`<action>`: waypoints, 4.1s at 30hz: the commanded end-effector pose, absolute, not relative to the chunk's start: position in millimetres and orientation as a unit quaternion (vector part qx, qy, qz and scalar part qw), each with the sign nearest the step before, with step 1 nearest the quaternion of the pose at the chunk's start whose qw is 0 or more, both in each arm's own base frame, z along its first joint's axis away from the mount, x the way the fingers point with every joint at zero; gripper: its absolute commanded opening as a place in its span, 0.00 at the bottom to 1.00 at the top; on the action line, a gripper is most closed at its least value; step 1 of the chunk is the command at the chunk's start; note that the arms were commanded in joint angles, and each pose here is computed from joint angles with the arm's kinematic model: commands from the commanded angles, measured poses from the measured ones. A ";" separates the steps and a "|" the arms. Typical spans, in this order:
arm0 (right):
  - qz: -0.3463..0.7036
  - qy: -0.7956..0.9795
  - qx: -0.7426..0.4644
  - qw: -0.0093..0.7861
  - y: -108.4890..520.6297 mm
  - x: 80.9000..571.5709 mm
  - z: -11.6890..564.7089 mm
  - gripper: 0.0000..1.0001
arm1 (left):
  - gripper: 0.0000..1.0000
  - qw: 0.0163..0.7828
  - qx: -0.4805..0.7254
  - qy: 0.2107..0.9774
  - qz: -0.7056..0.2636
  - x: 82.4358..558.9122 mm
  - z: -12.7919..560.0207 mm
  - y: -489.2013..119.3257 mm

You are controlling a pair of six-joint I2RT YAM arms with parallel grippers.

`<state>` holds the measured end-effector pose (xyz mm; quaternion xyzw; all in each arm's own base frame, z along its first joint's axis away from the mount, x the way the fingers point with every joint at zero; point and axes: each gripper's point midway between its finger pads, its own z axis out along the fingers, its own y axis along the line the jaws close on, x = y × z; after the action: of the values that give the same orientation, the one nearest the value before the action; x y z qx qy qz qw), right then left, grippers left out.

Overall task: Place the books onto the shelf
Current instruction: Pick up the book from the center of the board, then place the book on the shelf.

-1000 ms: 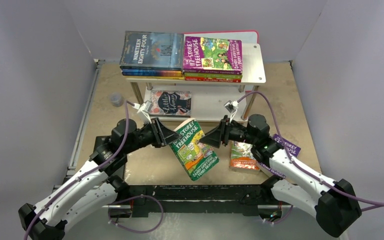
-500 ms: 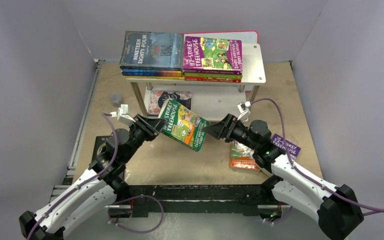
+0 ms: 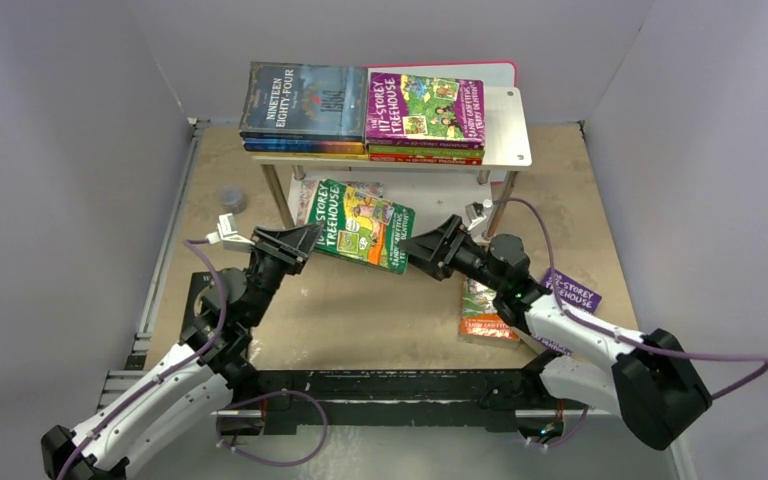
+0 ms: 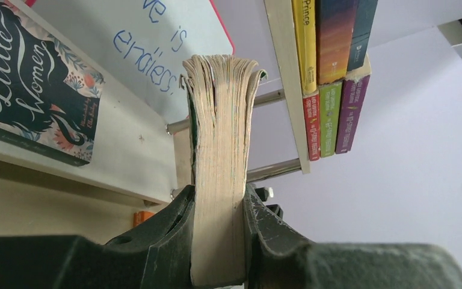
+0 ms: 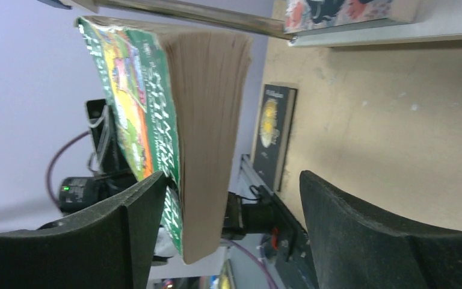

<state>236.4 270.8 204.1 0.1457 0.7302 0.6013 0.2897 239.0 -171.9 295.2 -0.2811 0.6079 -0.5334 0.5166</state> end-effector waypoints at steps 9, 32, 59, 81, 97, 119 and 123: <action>0.742 0.622 0.101 0.228 298.3 223.0 286.4 0.46 | 0.00 0.531 -0.346 0.469 -0.615 237.5 345.8 -144.7; 0.714 0.613 0.071 0.331 322.6 284.0 270.5 0.00 | 0.73 0.629 -0.386 0.654 -0.165 200.5 283.8 -6.4; 0.577 0.677 0.016 0.457 343.4 386.5 231.8 0.00 | 0.71 0.609 -0.311 0.710 -0.170 213.7 259.1 -40.0; 0.524 0.782 0.059 0.332 323.6 394.4 167.4 0.00 | 0.67 0.599 -0.326 0.713 -0.160 217.0 251.7 -40.3; 0.581 0.767 -0.010 0.271 341.6 387.6 188.8 0.00 | 0.67 0.579 -0.320 0.728 -0.181 223.6 240.0 -58.1; 0.547 0.792 0.000 0.273 320.8 410.5 175.6 0.05 | 0.66 0.568 -0.314 0.738 -0.184 223.9 232.8 -63.9; 0.549 0.787 -0.001 0.281 321.5 415.4 176.4 0.00 | 0.66 0.566 -0.314 0.740 -0.184 224.6 231.0 -65.1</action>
<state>387.9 325.7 150.4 0.0138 0.8074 0.5483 0.2173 220.2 -59.5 225.3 -0.3054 0.7496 -0.1645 0.5637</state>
